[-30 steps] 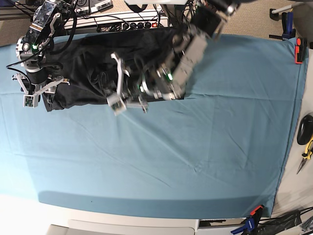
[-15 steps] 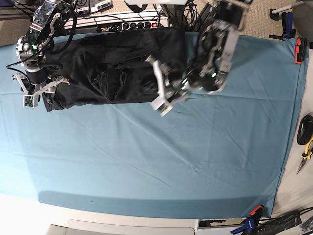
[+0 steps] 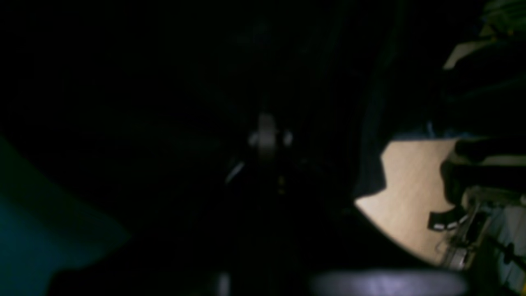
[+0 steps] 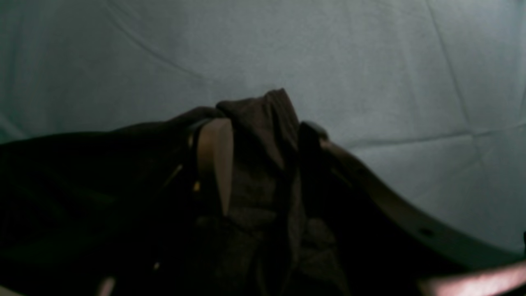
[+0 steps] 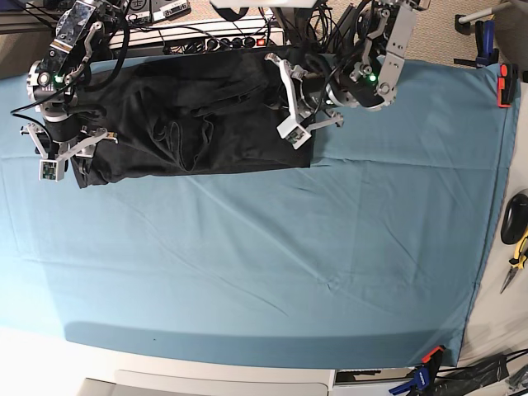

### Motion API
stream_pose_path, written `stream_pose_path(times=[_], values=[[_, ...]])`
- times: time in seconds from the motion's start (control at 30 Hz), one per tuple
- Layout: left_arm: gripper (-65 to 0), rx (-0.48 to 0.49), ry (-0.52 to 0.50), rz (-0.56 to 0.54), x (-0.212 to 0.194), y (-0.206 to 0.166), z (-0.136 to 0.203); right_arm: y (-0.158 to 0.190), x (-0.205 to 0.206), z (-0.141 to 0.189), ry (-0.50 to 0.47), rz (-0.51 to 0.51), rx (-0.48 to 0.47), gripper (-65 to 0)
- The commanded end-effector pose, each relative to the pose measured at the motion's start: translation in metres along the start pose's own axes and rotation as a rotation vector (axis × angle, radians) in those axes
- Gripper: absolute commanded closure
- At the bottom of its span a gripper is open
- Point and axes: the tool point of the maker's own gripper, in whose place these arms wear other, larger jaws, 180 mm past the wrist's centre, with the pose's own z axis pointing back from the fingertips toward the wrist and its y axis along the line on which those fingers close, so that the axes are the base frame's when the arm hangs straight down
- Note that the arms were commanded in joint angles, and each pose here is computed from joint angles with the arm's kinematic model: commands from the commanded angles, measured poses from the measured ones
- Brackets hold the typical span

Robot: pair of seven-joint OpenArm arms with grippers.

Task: Fold the T-shirt properly
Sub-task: 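Open the left gripper and raise it off the folded shirt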

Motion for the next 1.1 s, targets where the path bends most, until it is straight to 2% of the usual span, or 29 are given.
stream_pose_path(times=[0.0, 0.3, 0.43, 0.67, 0.83, 0.97, 1.07], values=[[0.0, -0.020, -0.041, 0.003, 0.009, -0.007, 0.002, -0.005, 0.014, 0.002, -0.049, 0.011, -0.012, -26.6], [0.0, -0.097, -0.094, 0.058, 0.023, -0.030, -0.004, -0.003, 0.015, 0.002, -0.055, 0.001, -0.001, -26.6], [0.0, -0.134, -0.088, 0.044, 0.023, -0.044, -0.007, -0.003, 0.015, 0.002, -0.055, 0.002, -0.001, -26.6], [0.0, -0.232, -0.055, -0.025, 0.017, -0.085, -0.017, -0.003, 0.015, 0.002, -0.055, 0.002, -0.001, -26.6], [0.0, -0.339, -0.075, -0.132, 0.021, -0.123, -0.020, -0.003, 0.015, 0.002, -0.055, 0.002, -0.002, -26.6], [0.0, -0.348, -0.086, -0.171, 0.027, -0.125, -0.018, -0.005, 0.016, 0.003, -0.056, 0.010, -0.005, -26.6], [0.0, -0.349, -0.095, -0.209, 0.033, -0.126, -0.013, -0.020, 0.017, 0.003, -0.043, 0.076, -0.065, -26.6]])
